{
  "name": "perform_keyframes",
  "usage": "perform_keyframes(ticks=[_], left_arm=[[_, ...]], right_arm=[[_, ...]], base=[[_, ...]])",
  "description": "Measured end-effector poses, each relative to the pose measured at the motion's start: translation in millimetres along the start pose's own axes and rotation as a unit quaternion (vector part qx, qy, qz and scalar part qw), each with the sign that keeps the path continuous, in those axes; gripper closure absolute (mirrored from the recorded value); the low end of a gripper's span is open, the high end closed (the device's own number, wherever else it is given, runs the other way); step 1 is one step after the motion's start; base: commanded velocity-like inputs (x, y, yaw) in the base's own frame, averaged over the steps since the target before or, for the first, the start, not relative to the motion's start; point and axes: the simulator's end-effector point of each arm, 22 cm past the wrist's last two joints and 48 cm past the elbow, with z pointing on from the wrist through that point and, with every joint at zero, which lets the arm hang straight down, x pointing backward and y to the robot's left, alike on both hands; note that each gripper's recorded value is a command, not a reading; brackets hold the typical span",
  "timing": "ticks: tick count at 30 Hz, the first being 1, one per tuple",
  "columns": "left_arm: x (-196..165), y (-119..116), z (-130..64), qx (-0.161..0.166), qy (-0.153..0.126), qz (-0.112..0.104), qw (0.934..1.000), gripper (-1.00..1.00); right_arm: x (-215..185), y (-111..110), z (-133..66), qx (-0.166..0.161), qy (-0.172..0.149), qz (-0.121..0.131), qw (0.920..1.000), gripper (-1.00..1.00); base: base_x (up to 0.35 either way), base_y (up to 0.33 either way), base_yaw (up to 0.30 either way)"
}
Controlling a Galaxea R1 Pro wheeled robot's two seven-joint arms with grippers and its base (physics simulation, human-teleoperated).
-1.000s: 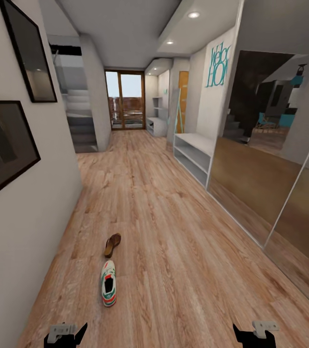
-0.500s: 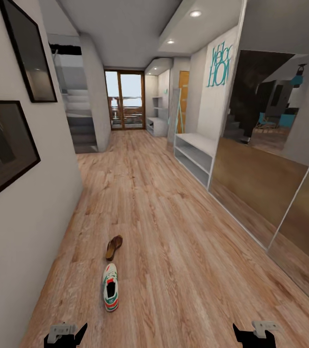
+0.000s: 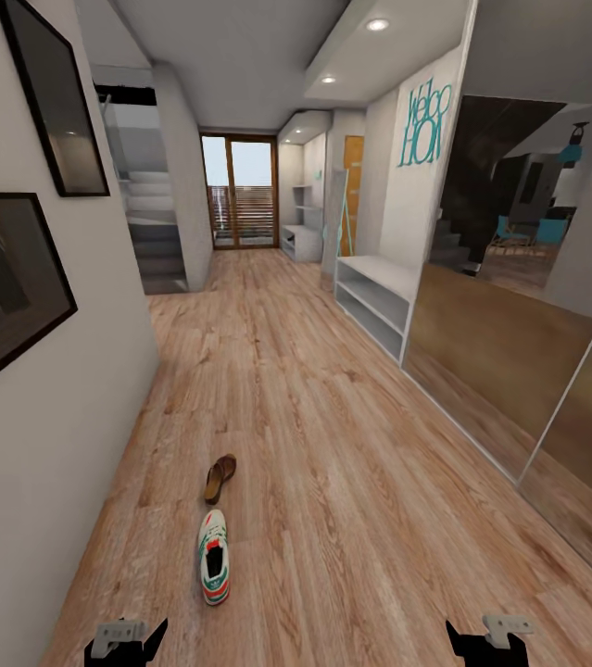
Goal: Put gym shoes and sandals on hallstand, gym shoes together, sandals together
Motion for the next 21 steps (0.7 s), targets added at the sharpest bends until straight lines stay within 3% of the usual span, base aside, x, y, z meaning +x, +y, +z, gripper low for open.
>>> perform_keyframes(ticks=[7,15,19,21], left_arm=[[-2,-1,0.7,0.001,-0.002,0.001,1.0000,-1.00],[-36,0,11.0,0.003,-0.033,0.012,0.9994,-1.00],[-100,-7,26.0,0.008,-0.092,0.029,0.9953,-1.00],[-167,-20,42.0,0.015,-0.141,0.036,0.9893,-1.00]], right_arm=[[0,0,0.1,0.000,0.000,0.000,1.0000,-1.00],[0,0,0.1,0.001,-0.001,0.001,1.0000,-1.00],[-2,1,0.6,0.000,-0.003,0.000,1.0000,-1.00],[-9,4,2.3,-0.002,-0.010,0.001,1.0000,-1.00]], base=[[0.000,0.000,0.033],[0.000,0.000,0.228],[0.000,0.000,0.073],[0.000,0.000,0.019]])
